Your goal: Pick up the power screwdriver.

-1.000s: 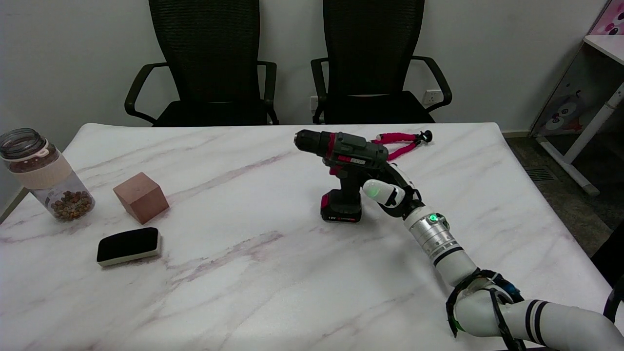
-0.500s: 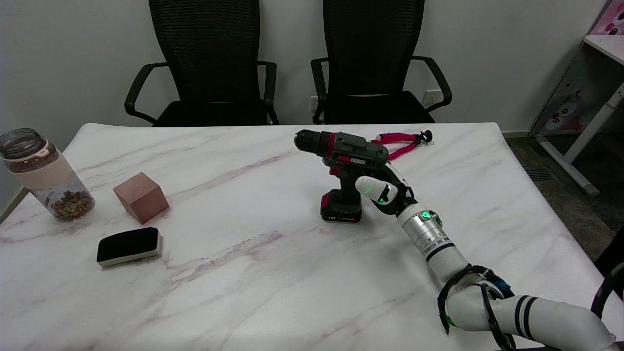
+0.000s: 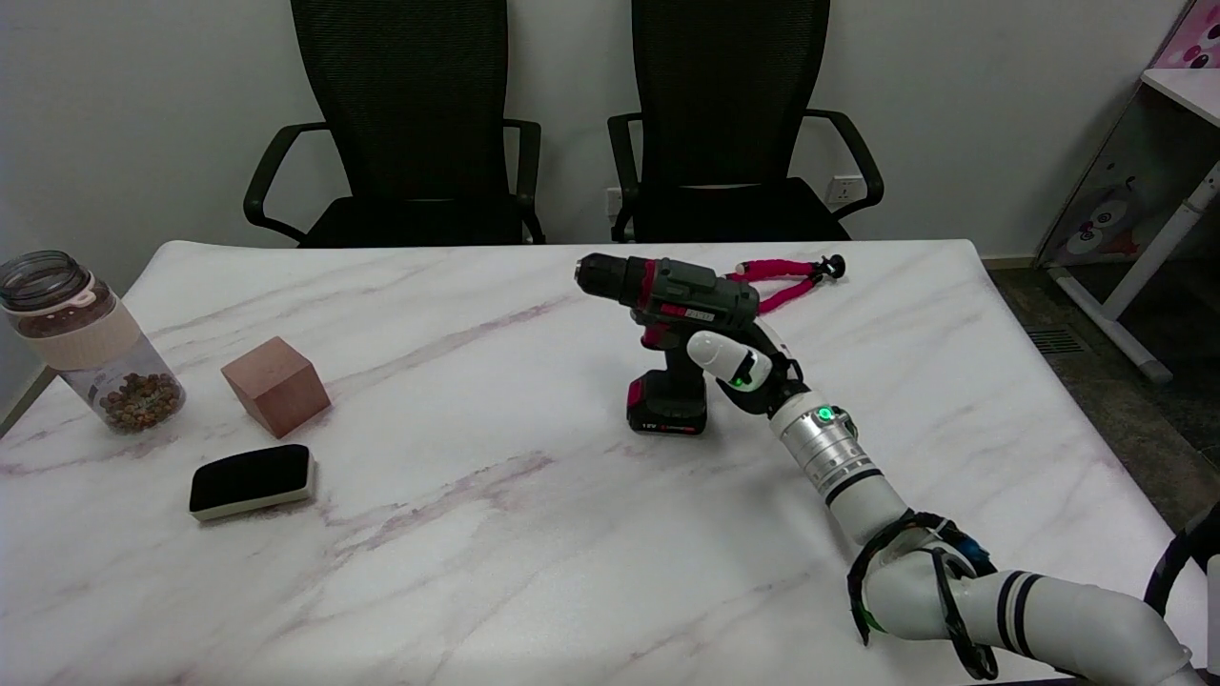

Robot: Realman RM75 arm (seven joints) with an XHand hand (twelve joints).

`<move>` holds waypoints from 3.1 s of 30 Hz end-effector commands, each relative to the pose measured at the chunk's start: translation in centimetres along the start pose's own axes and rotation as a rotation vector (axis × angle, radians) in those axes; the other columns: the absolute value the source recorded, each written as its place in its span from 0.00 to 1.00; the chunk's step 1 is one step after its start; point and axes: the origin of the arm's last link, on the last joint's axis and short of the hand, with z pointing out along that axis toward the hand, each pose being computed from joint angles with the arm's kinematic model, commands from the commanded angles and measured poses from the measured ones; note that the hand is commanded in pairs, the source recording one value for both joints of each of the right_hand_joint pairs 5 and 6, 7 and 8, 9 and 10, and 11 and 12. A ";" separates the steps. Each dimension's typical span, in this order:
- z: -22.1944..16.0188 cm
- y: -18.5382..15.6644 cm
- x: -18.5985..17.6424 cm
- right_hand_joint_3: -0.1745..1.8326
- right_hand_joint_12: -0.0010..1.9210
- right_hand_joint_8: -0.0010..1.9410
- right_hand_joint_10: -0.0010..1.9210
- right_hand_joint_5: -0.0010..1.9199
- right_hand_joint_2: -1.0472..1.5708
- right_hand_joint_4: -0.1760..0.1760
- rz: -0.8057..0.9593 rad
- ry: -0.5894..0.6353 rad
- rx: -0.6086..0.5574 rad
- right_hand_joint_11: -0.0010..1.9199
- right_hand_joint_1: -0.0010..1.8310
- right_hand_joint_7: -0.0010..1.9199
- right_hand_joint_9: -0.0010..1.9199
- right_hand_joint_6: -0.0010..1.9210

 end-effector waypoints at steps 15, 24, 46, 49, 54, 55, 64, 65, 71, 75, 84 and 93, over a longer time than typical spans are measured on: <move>0.2 0.2 0.2 0.37 0.55 0.00 0.28 0.00 0.40 0.49 0.010 0.011 -0.009 0.55 0.48 0.00 0.28 0.00; 0.2 0.3 0.5 0.37 0.57 0.00 0.29 0.00 0.42 0.48 0.016 0.025 -0.017 0.57 0.48 0.00 0.29 0.00; 0.2 0.4 1.1 0.39 0.60 0.05 0.37 0.05 0.46 0.51 0.004 0.039 -0.018 0.60 0.48 0.05 0.37 0.05; 0.3 0.3 1.1 0.41 0.59 0.04 0.37 0.04 0.41 0.52 -0.001 0.039 -0.015 0.59 0.50 0.04 0.37 0.04; 0.3 0.3 1.0 0.40 0.57 0.04 0.36 0.04 0.38 0.53 -0.002 0.038 -0.013 0.57 0.50 0.04 0.36 0.04; 0.3 0.3 1.0 0.40 0.57 0.04 0.35 0.04 0.38 0.53 -0.002 0.038 -0.013 0.57 0.50 0.04 0.35 0.04; 0.5 0.3 1.0 0.38 0.59 0.04 0.35 0.04 0.45 0.51 -0.005 0.034 -0.016 0.59 0.56 0.04 0.35 0.04; 0.5 0.3 1.0 0.37 0.59 0.04 0.36 0.04 0.45 0.51 -0.006 0.033 -0.019 0.60 0.56 0.04 0.36 0.04; 0.5 0.4 1.1 0.38 0.63 0.04 0.42 0.04 0.46 0.51 -0.011 0.035 -0.021 0.63 0.57 0.04 0.42 0.04; 0.5 0.4 1.0 0.44 0.68 0.04 0.42 0.04 0.44 0.53 -0.011 0.032 -0.021 0.68 0.57 0.04 0.42 0.04; 0.5 0.3 0.4 0.53 0.43 0.02 0.29 0.02 0.36 0.56 -0.019 -0.001 -0.017 0.43 0.55 0.02 0.29 0.02; 0.6 0.6 -0.7 0.50 0.38 0.00 0.25 0.00 0.35 0.58 -0.007 -0.027 -0.022 0.38 0.54 0.00 0.25 0.00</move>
